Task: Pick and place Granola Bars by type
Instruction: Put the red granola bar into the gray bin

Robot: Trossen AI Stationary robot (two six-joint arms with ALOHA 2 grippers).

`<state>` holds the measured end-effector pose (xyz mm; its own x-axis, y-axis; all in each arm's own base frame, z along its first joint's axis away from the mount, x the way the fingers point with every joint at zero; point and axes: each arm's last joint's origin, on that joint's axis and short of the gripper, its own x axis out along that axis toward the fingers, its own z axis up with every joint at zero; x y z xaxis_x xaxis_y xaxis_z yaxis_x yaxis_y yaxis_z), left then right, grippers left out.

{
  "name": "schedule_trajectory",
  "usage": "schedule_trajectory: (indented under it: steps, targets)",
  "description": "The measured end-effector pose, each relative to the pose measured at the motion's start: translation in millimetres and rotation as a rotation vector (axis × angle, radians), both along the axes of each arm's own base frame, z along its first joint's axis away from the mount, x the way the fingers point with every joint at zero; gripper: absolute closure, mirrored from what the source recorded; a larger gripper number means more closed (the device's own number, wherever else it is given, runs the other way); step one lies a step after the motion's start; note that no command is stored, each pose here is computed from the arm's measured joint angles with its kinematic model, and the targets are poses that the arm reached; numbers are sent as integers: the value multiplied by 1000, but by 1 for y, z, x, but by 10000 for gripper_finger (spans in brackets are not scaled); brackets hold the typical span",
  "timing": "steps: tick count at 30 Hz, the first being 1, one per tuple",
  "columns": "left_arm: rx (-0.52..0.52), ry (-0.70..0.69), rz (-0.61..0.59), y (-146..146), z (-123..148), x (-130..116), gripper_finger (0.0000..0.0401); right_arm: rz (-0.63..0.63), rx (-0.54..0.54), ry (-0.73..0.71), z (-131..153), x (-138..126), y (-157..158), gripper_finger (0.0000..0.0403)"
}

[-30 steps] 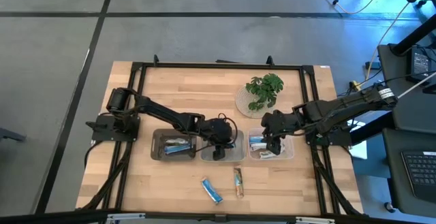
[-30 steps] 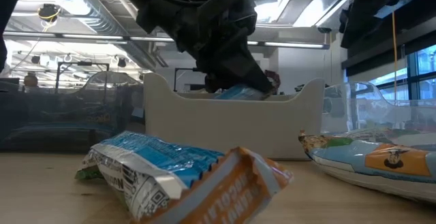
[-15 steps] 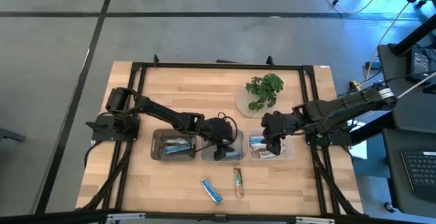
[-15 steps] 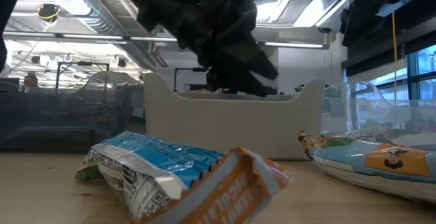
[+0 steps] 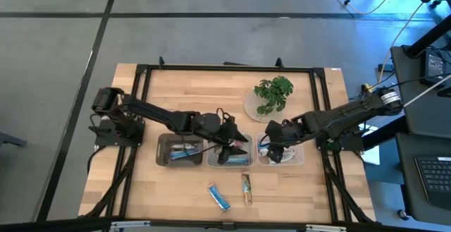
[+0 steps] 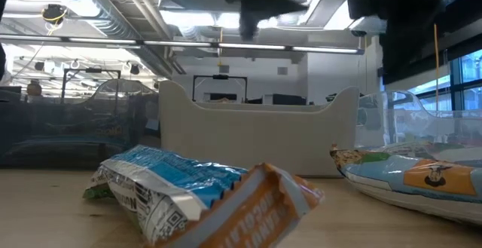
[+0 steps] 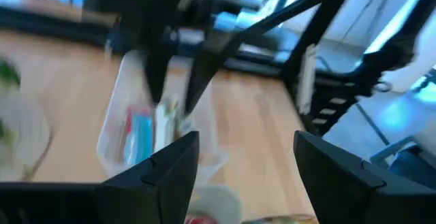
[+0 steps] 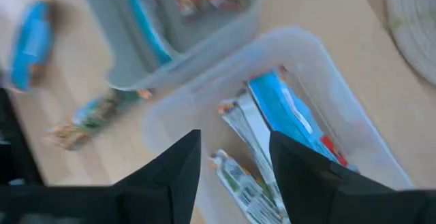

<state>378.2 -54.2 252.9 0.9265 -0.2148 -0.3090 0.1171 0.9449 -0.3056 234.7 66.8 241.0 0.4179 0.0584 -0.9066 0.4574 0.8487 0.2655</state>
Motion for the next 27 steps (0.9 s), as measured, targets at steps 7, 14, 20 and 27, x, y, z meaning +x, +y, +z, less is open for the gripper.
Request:
schedule_trajectory:
  steps: [7, 14, 20, 27]
  targets:
    - [57, -100, -60, -12, 39, -23, 170, -91, -57, 100, -23, 10, 1, 225]
    - [73, -115, -99, -23, 45, -30, 171, -105, -128, 175, -39, 15, 1, 225]
    - [76, -87, -109, -27, 41, -30, 171, -132, -162, 236, -58, 23, 3, 225]
    - [63, -77, -100, -27, 40, -30, 170, -129, -196, 302, -79, 29, 4, 225]
